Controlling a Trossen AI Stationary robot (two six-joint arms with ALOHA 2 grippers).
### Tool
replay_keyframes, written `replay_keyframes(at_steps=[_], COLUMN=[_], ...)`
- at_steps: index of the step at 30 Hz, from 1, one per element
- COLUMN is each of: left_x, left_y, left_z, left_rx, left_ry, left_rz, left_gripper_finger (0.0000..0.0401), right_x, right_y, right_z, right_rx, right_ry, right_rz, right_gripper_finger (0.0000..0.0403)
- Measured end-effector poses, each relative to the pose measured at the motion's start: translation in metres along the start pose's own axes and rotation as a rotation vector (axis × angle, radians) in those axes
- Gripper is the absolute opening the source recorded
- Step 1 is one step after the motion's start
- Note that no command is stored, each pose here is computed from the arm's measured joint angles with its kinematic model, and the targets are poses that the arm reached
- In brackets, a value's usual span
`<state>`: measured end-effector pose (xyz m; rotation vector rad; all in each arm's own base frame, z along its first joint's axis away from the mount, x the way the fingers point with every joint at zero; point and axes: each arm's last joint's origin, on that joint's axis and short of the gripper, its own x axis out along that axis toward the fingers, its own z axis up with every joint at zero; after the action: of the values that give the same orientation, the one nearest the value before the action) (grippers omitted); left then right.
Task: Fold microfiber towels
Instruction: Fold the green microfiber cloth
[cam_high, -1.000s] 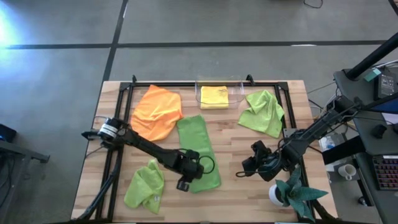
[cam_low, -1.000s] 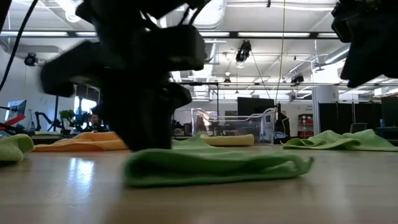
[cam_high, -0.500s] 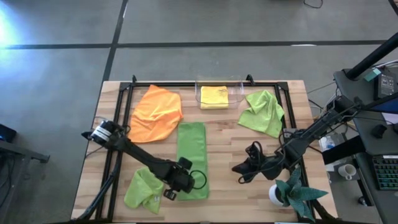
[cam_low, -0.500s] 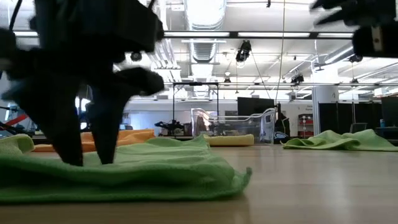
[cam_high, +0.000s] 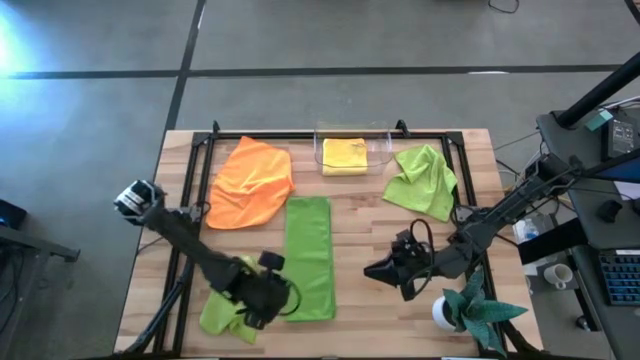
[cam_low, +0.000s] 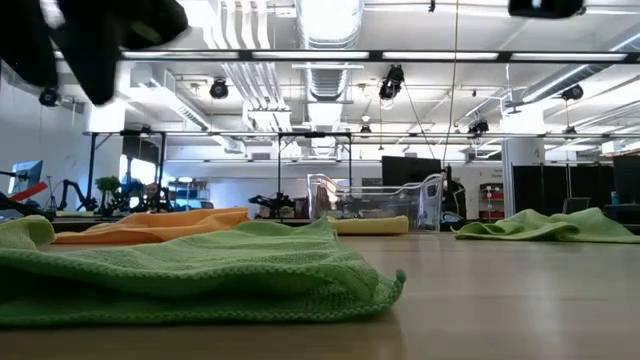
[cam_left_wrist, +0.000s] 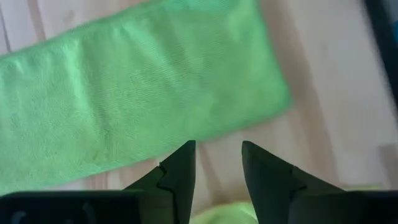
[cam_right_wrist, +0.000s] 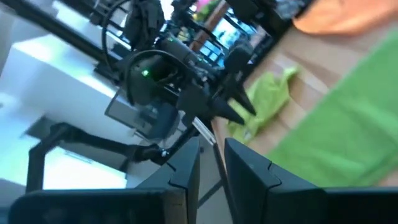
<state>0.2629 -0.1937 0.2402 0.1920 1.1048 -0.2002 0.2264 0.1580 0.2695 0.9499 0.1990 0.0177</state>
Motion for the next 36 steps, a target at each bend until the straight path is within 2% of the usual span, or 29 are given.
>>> replay_keyframes(at_steps=[5,9,16,21,28,31,36], left_x=[-0.027,-0.038,-0.026,-0.01,0.004,0.013,0.028], left_y=[-0.02,-0.033,-0.047,-0.053,-0.058,-0.06,-0.063], left_z=[-0.013,-0.02,-0.033,-0.036,-0.037,-0.035,-0.035], left_rx=[-0.007,0.008,0.084,0.11,0.119,0.113,0.115], left_ry=[-0.076,-0.127,-0.112,-0.067,-0.023,-0.022,-0.002], left_rz=[0.063,0.108,0.204,0.216,0.2,0.201,0.216], left_gripper_finger=[0.0116,0.0116,0.0116,0.0116,0.0116,0.0116,0.0116], right_x=[0.003,0.013,0.039,0.058,0.091,0.105,0.124], right_y=[0.023,0.043,0.058,0.064,0.067,0.058,0.038], right_z=[0.011,0.014,0.005,-0.006,-0.024,-0.037,-0.056], right_rx=[-0.114,-0.267,-0.549,-0.625,-0.676,-0.71,-0.704], right_ry=[-0.028,-0.024,0.139,0.241,0.346,0.403,0.514], right_rz=[0.039,0.028,-0.155,-0.244,-0.313,-0.365,-0.371], right_gripper_finger=[0.0072,0.0072,0.007,0.0079,0.0118,0.0137,0.0151])
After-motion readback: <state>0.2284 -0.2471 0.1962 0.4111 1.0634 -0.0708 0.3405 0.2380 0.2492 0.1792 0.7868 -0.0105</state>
